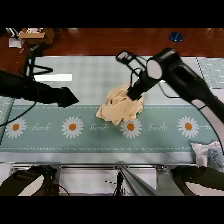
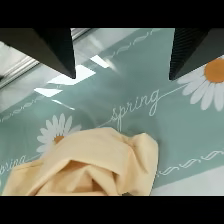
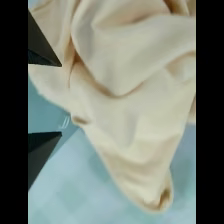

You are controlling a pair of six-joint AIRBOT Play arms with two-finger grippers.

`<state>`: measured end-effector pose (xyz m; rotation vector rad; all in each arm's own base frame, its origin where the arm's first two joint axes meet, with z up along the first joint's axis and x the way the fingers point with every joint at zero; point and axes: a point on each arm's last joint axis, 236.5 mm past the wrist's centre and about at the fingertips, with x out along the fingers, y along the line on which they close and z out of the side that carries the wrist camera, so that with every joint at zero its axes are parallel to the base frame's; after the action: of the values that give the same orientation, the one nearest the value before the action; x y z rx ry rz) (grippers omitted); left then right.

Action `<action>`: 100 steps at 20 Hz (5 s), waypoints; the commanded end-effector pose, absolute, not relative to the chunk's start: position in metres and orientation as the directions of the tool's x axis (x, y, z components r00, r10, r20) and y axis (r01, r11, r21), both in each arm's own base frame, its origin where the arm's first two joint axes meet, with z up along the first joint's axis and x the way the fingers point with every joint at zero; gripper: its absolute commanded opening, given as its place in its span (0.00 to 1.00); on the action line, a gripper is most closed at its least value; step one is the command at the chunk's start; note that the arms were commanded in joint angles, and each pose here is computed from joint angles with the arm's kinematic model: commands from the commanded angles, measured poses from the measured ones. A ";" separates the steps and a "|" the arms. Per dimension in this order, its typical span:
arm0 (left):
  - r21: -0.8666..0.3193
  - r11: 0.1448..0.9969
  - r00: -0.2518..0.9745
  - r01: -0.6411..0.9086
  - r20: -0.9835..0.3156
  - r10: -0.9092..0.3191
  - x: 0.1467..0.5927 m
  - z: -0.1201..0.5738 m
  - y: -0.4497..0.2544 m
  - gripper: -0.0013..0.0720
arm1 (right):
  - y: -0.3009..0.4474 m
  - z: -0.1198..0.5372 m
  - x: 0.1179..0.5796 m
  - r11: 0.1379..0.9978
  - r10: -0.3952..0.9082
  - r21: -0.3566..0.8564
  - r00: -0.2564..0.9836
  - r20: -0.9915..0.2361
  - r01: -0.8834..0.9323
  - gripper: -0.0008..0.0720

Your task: Fold the shirts.

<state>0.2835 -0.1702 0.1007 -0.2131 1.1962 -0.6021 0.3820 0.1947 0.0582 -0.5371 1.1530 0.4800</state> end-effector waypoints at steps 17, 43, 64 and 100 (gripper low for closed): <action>-0.839 0.513 0.001 -0.181 -0.522 -0.853 0.313 -0.081 -0.265 0.74 | -0.053 0.070 0.430 0.955 0.246 0.291 0.406 -0.880 0.051 0.68; -0.901 0.415 -0.090 -0.122 -0.407 -0.909 0.296 -0.045 -0.265 0.05 | 0.145 -0.091 0.471 0.737 0.581 0.675 0.466 -0.667 0.047 0.65; -0.295 0.591 0.649 0.751 0.167 -0.742 0.310 0.476 -0.125 0.04 | 0.015 0.405 0.366 0.902 0.314 0.302 0.949 0.032 -0.308 0.06; -0.424 0.900 0.705 0.098 -0.609 -0.363 0.336 0.095 -0.062 0.04 | 0.018 0.071 0.498 0.909 0.266 0.412 0.675 -0.689 0.063 0.06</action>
<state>0.3058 -0.0644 0.1104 -0.3696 0.8083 -0.3062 0.4405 0.0149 0.0824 0.2624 0.9807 0.1492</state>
